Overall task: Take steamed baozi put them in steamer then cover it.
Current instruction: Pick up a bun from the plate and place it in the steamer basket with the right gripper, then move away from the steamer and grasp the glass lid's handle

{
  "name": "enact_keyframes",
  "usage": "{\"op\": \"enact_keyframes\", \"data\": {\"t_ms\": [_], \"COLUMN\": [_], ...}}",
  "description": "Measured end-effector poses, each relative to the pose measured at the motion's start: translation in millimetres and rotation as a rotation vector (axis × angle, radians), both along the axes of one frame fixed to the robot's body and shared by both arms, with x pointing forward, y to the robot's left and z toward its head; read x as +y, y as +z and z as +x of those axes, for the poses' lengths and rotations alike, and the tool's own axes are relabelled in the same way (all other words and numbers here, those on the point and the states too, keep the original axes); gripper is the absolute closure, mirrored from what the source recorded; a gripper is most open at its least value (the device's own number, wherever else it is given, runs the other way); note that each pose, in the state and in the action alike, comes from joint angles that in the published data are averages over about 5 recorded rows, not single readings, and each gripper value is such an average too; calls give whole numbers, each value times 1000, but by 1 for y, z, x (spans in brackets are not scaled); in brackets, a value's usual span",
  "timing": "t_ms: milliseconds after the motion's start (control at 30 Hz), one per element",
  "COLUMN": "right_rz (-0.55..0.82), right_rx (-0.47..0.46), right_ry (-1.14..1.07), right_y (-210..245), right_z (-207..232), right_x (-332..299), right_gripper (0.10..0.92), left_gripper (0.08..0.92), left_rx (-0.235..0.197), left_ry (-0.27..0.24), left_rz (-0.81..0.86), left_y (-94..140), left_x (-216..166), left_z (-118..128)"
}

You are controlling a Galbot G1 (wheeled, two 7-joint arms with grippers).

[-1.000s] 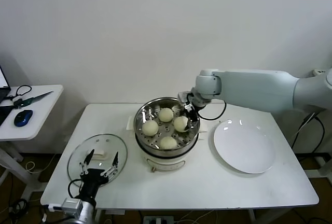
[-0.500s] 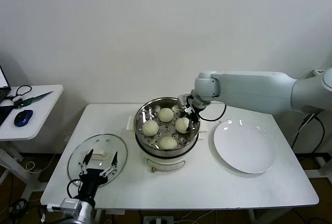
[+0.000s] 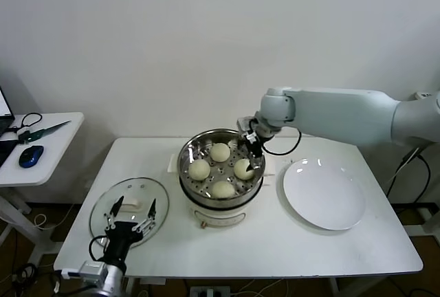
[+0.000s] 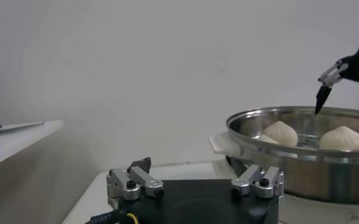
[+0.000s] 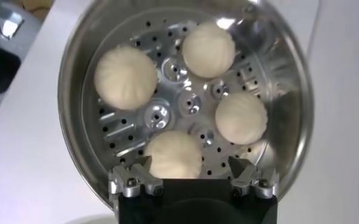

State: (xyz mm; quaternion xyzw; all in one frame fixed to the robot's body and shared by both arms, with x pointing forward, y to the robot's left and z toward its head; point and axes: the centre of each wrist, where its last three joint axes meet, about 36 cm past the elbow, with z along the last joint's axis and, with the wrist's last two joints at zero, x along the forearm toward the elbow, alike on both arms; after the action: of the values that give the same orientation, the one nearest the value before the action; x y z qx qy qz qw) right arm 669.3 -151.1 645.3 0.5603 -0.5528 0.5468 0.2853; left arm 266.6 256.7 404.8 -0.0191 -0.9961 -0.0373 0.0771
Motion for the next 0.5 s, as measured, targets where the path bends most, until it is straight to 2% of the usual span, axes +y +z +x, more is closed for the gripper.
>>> {"op": "enact_keyframes", "data": {"t_ms": [233,500], "right_rz": [216,558], "right_rx": [-27,-231], "right_ry": [-131,-355], "right_y": [34,32], "right_z": [1,-7], "right_x": [-32,-91], "right_gripper": [200,200], "left_gripper": [177,177], "left_rx": [1,-4], "left_ry": [3,12], "left_rz": [9,42], "left_y": [2,0], "left_x": [3,9], "left_z": [1,7]}}
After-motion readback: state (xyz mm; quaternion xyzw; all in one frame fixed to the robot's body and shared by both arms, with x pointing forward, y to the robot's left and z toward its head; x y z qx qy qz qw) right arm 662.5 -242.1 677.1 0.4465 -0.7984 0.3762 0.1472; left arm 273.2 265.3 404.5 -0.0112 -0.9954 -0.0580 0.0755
